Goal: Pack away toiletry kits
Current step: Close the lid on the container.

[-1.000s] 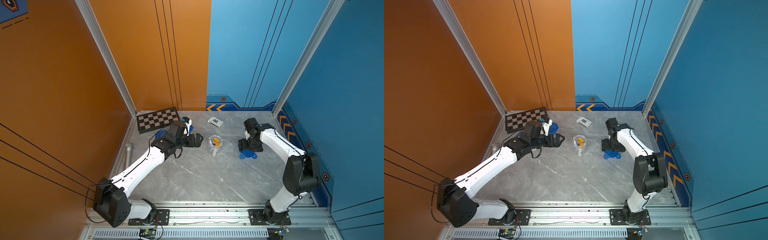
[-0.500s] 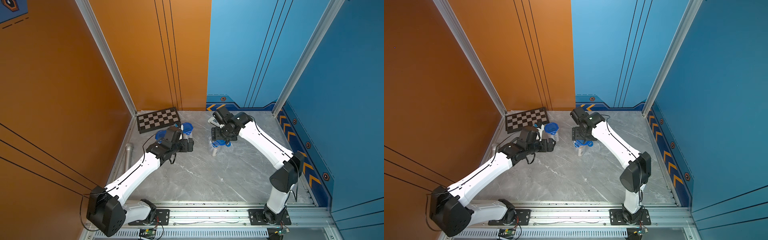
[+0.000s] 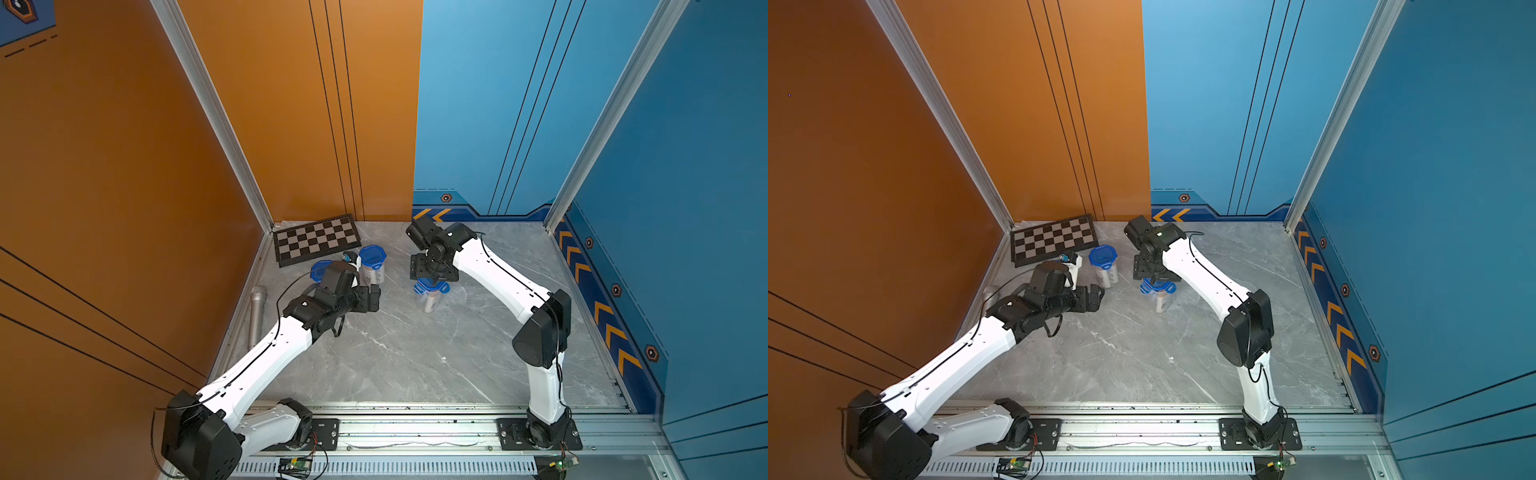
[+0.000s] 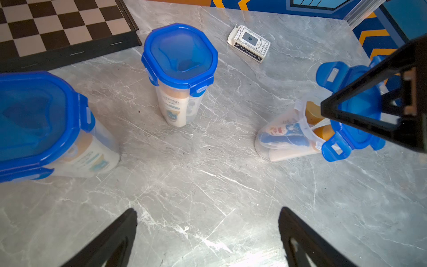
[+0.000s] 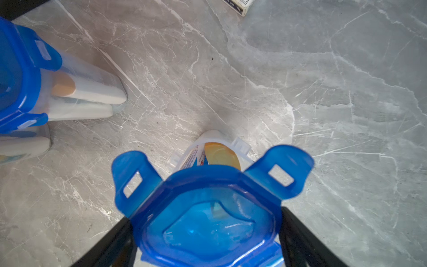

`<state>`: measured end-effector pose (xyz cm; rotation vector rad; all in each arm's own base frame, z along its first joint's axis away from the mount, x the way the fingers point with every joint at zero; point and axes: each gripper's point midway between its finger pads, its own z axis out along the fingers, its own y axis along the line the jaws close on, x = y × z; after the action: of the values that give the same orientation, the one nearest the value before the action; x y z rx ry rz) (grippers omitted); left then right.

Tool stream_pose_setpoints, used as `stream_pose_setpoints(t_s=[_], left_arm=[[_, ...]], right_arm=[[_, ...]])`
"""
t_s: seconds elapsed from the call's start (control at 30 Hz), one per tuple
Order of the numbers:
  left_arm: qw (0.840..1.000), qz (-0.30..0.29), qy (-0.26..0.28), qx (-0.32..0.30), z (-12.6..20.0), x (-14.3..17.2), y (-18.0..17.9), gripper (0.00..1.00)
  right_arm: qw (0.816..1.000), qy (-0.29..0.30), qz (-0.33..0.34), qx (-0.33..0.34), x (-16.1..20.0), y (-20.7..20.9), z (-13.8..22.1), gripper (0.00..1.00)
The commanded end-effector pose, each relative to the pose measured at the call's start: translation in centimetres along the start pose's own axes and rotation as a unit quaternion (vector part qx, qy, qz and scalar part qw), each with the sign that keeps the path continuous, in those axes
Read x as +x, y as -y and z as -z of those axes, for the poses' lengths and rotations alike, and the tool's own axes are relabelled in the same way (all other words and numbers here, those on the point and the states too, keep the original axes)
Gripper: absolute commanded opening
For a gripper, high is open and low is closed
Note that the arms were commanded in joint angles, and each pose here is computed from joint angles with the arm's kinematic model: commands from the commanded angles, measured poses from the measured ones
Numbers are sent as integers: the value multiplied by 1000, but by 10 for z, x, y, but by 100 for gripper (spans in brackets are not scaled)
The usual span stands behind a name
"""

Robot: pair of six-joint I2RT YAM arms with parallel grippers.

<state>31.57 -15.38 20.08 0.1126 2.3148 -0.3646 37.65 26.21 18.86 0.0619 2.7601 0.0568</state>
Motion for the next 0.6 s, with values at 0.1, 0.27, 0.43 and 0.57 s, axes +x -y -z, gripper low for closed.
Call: stream_pose_setpoints(t_s=[0.1,0.27,0.43,0.57], left_arm=[[1000,-16,-8,-10,3,5,-11,97],[1000,-16,-10,-9,-2,3,-15,97],[1000,-14,-7,-3,-6,1,-15,97],[1000,-14,-8,-1,-8,0,-14,97]], right_arm=[[999,1,-2,45,1,13,-2,65],[998,-13,6,68,6,17,-12,65],[997,-16,9,69,5,15,-17,66],[997,-21,14,69,4,11,-22,66]])
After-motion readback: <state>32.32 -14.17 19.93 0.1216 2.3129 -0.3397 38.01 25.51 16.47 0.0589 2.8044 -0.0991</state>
